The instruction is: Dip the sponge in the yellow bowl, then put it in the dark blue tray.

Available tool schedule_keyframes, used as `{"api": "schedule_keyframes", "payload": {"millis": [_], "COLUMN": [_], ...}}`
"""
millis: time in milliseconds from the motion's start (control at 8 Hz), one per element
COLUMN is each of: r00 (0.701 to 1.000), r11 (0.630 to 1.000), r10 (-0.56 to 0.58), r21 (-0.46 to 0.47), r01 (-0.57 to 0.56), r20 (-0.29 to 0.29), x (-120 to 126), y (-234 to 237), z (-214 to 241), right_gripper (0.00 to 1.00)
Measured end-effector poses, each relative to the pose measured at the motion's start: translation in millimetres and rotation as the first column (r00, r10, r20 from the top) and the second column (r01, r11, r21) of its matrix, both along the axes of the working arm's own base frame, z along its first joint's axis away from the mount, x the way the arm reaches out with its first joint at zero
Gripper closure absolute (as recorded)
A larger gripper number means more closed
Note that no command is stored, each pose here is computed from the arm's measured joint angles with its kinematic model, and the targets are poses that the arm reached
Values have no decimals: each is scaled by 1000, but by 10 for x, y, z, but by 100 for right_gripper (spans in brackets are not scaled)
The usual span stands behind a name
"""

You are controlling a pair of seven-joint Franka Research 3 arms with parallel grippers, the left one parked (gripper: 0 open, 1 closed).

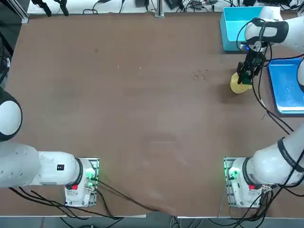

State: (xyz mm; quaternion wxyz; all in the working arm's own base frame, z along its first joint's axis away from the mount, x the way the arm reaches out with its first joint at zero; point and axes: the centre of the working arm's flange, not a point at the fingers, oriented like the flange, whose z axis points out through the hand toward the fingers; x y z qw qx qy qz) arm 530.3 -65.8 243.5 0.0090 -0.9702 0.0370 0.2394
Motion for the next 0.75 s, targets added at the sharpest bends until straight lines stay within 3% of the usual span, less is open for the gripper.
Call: {"api": "schedule_keyframes", "payload": {"millis": [375,750], "r00": [997,993], "r11": [997,995], "r10": [-66,-82], "r21": [-38,-55], "r01": [67,87], "r20": [31,87], "x": [-63,-263], "y": [-600,-1743], "z": [186,474], "right_gripper": [36,36]}}
